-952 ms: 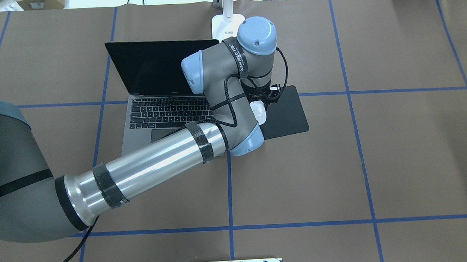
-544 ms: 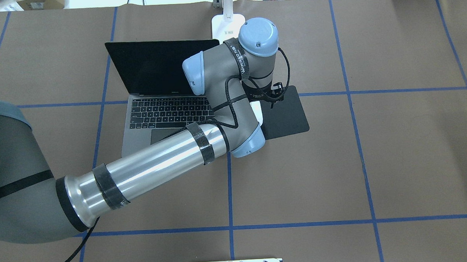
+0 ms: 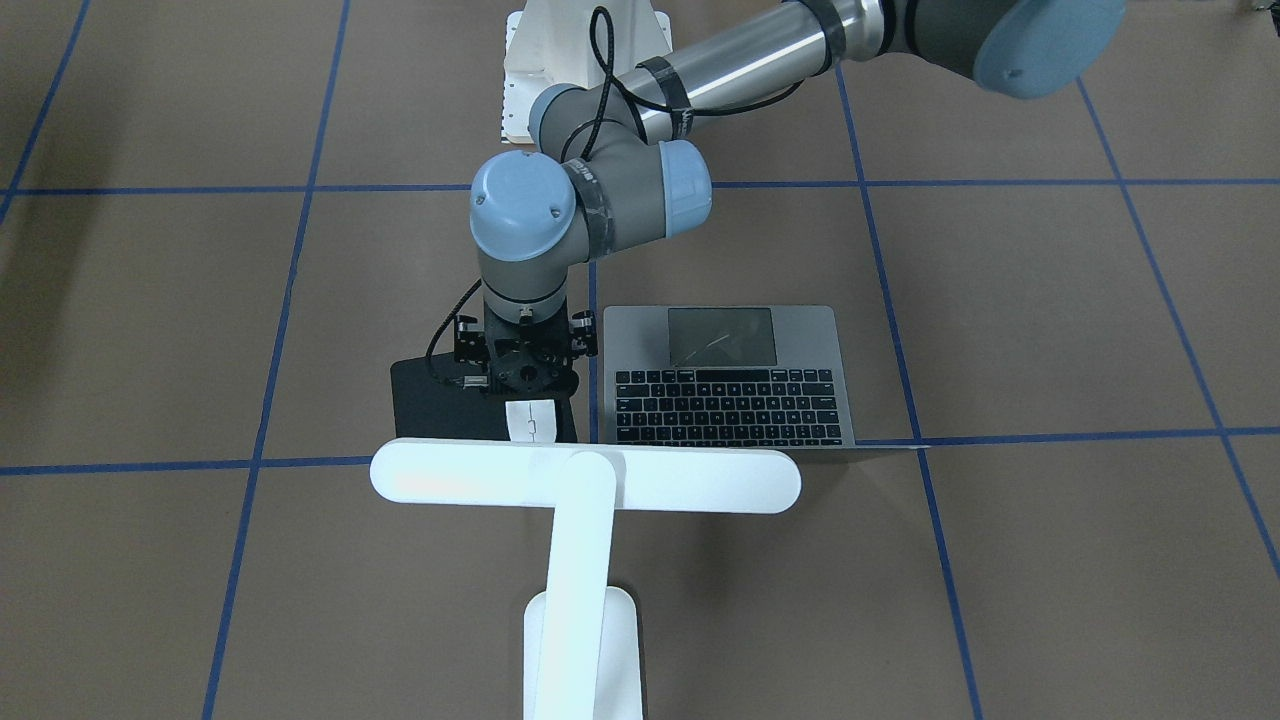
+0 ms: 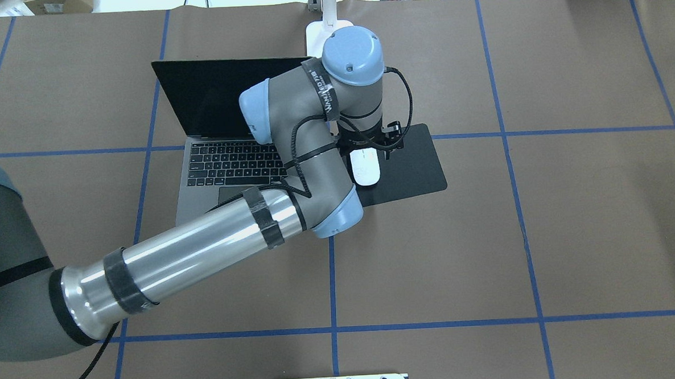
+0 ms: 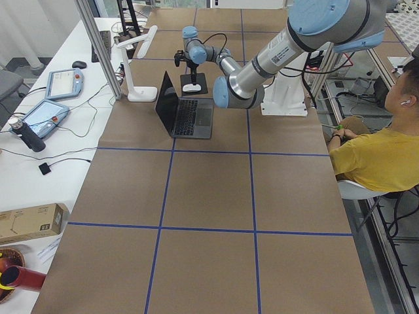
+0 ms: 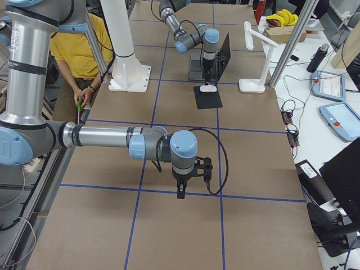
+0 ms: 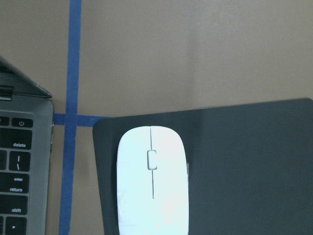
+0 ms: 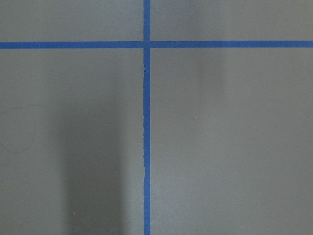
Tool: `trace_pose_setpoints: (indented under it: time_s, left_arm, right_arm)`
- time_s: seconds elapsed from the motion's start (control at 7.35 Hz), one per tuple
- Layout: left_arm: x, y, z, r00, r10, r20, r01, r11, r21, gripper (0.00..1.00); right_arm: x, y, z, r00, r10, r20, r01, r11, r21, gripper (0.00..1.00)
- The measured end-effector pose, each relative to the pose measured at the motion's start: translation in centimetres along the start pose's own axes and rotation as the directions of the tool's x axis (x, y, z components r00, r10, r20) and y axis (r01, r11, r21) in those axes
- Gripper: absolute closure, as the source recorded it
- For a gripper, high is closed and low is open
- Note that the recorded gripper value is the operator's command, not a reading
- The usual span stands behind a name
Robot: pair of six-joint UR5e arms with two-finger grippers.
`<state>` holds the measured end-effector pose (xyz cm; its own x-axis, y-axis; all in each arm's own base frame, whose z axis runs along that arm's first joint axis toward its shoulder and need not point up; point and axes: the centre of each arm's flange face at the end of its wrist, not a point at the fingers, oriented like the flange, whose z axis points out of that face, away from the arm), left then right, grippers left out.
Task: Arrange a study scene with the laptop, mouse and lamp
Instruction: 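Lower the white mouse onto the black mouse pad with the left gripper, then release the mouse and withdraw the left gripper away from the table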
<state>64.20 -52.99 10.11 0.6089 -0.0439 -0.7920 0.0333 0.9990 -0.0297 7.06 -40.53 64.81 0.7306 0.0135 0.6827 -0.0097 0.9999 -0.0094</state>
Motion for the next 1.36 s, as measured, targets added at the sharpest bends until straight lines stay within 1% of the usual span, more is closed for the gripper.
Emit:
trace_pose_setpoints:
  time_s: [0.14,0.41,0.68,0.82,0.95,1.09,1.22,1.36]
  left_arm:
    - [-3.1,0.9,-1.4,1.0,0.028,-0.007,-0.028,1.0,0.007,0.0]
    - [-12.3,3.8,-5.6,0.992,0.129,0.005,-0.129,0.991,0.027,0.0]
    - [-23.7,6.2,-9.9,0.972,0.231,0.038,-0.233,0.971,0.057,0.0]
    - [-29.7,7.2,-11.6,0.958,0.277,0.07,-0.281,0.958,0.062,0.0]
    - [-35.5,7.4,-13.0,0.94,0.321,0.113,-0.329,0.942,0.059,0.0]
    - [-41.7,6.9,-14.7,0.918,0.366,0.152,-0.375,0.926,0.04,0.0]
    - [-48.2,6.0,-16.6,0.898,0.405,0.171,-0.412,0.911,0.01,0.0]
    - [-55.1,5.5,-18.7,0.885,0.427,0.185,-0.432,0.902,-0.014,0.0]
  right_arm:
    - [0.1,0.1,0.1,1.0,0.0,-0.004,0.0,1.0,0.0,0.0]
    - [0.2,0.1,0.2,1.0,0.002,-0.005,-0.002,1.0,-0.002,0.0]
    - [0.3,0.2,0.3,1.0,0.008,-0.006,-0.008,1.0,-0.003,0.0]
    - [0.3,0.2,0.3,1.0,0.011,-0.007,-0.011,1.0,-0.003,0.0]
    - [0.4,0.2,0.3,1.0,0.013,-0.007,-0.013,1.0,-0.004,0.0]
    - [0.4,0.1,0.4,1.0,0.016,-0.008,-0.016,1.0,-0.005,0.0]
    - [0.4,0.1,0.4,1.0,0.016,-0.008,-0.016,1.0,-0.004,0.0]
    - [0.4,0.1,0.4,1.0,0.016,-0.007,-0.017,1.0,-0.004,0.0]
